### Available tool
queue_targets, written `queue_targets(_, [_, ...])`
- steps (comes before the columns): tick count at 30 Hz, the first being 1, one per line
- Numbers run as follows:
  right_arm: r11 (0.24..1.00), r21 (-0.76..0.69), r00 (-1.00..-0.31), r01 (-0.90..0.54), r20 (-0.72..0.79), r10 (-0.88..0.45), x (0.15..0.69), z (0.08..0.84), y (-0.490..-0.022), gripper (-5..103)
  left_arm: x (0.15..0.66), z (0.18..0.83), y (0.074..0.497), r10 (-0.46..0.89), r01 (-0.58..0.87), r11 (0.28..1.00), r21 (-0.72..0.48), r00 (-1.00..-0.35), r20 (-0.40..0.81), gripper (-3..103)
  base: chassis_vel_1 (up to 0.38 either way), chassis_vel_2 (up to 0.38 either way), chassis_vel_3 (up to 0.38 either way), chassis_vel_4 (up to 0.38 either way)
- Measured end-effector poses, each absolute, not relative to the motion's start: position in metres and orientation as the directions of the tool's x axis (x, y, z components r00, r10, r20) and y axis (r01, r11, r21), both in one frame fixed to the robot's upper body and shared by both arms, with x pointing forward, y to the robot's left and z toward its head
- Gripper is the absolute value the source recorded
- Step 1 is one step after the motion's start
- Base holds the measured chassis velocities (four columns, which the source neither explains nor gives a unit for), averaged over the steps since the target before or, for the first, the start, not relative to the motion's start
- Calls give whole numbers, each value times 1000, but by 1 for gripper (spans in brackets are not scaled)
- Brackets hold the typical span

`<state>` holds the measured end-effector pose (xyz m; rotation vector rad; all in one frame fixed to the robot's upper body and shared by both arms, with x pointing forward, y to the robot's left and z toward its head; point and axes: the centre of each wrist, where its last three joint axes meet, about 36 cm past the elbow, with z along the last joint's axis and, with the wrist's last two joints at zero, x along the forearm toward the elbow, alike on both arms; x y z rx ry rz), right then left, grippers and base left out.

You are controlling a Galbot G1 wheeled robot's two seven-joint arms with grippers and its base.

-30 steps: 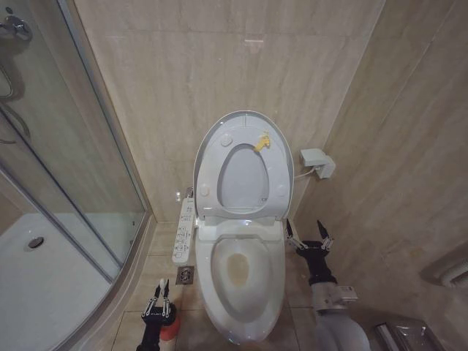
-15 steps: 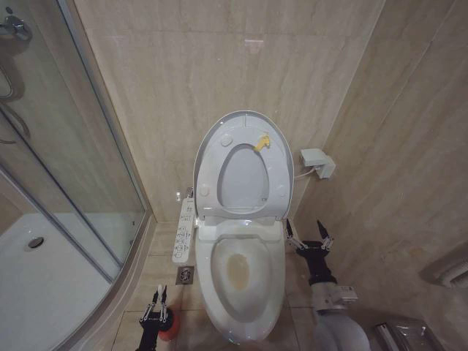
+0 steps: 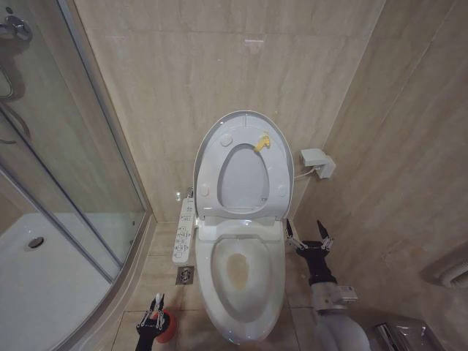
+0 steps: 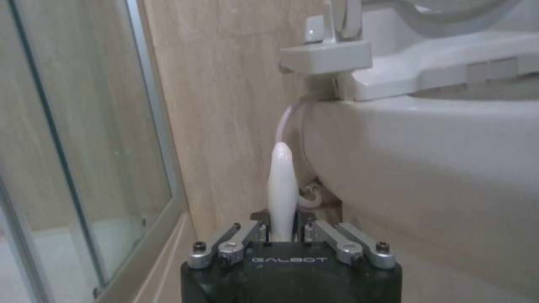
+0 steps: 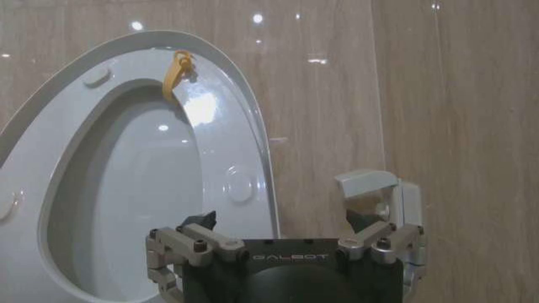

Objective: Open the toilet lid, clean the toilet bowl with a toilet brush, close the toilet lid, and flush.

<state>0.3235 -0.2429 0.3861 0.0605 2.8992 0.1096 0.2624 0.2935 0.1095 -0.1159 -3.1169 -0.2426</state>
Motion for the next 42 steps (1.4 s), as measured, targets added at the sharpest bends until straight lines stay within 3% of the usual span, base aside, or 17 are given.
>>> queue_targets(3, [996, 79, -971, 32, -236, 50, 323, 386, -243, 100, 264, 114, 289, 69, 71, 987, 145, -997, 22, 20, 0, 0, 0, 0])
queue_targets(4, [996, 79, -971, 32, -236, 50, 324, 386, -243, 100, 264, 116, 287, 67, 69, 987, 142, -998, 21, 31, 0, 0, 0, 0])
queue_targets(11, [996, 79, -971, 32, -236, 50, 324, 386, -243, 100, 262, 121, 281, 53, 54, 990, 130, -998, 15, 31, 0, 0, 0, 0])
queue_targets(12, [996, 79, -971, 32, -236, 50, 324, 386, -243, 100, 262, 123, 280, 51, 52, 990, 128, -999, 11, 58, 0, 0, 0, 0])
queue_targets(18, [996, 79, -971, 32, -236, 50, 324, 386, -243, 100, 260, 136, 275, 26, 22, 991, 133, -999, -27, 58, 0, 0, 0, 0])
queue_targets(19, [996, 79, -971, 32, -236, 50, 323, 386, -243, 100, 259, 140, 275, 21, 15, 990, 138, -999, -39, 85, 0, 0, 0, 0])
queue_targets(26, [996, 79, -971, 32, -236, 50, 323, 386, -243, 100, 252, 158, 275, 6, -7, 987, 158, -996, -85, 85, 0, 0, 0, 0])
queue_targets(27, [996, 79, -971, 32, -236, 50, 323, 386, -243, 100, 250, 164, 274, 2, -13, 987, 159, -996, -91, 100, 0, 0, 0, 0])
queue_targets(42, [996, 79, -971, 32, -236, 50, 324, 386, -243, 100, 244, 293, 269, -53, -80, 988, 135, -980, -192, 100, 0, 0, 0, 0])
